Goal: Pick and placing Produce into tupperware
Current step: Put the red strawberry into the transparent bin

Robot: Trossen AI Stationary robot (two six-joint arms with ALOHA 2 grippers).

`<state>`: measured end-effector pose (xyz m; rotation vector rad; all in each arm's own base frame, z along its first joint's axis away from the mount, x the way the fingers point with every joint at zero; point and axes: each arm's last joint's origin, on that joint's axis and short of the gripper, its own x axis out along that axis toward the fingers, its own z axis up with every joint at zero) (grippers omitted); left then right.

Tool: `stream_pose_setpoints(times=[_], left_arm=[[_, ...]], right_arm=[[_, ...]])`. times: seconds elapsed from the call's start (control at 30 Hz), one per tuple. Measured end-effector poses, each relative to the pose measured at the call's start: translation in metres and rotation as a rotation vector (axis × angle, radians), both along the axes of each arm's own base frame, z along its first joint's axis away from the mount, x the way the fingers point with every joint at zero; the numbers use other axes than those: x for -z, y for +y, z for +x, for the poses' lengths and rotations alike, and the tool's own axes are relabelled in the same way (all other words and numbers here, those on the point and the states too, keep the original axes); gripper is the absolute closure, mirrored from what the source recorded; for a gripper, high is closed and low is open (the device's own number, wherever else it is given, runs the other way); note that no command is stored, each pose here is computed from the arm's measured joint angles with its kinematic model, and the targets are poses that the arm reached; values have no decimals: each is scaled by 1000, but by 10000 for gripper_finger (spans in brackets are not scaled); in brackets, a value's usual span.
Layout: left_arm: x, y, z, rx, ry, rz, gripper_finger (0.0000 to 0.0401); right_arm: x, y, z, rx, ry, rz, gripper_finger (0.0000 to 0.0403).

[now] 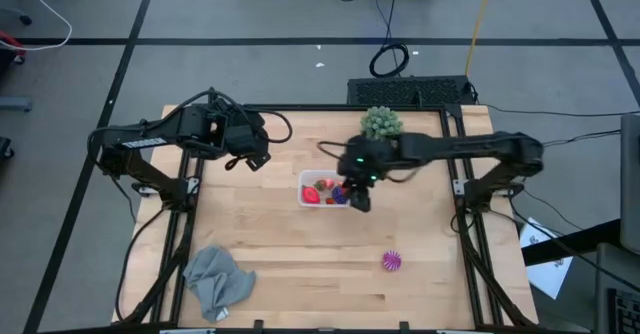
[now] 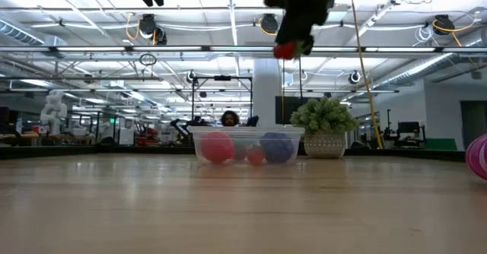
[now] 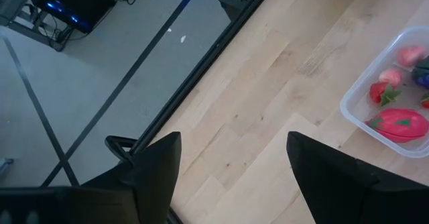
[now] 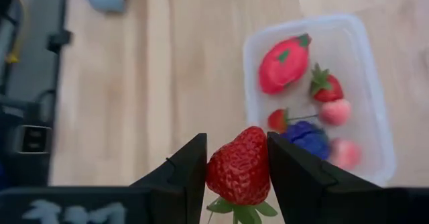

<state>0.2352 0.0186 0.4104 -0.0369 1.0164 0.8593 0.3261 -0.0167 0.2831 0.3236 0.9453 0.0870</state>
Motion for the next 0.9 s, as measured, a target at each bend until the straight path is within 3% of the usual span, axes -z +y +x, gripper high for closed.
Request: stream_pose_setpoints(times=[0.2,0.5,0.7,0.9], left_arm=[[0,0,0,0,2,0,123],[0,1,0,-7,4,29,123],[-1,1,0,-9,4,33,123],[-1,1,0,-9,4,33,123]], right_arm=[[25,-19,37,-40,88,-45,270],[73,-36,51,-57,232,-46,270],[80,-36,54,-80,238,-56,270],[77,-37,60,-133,149,-106,270]])
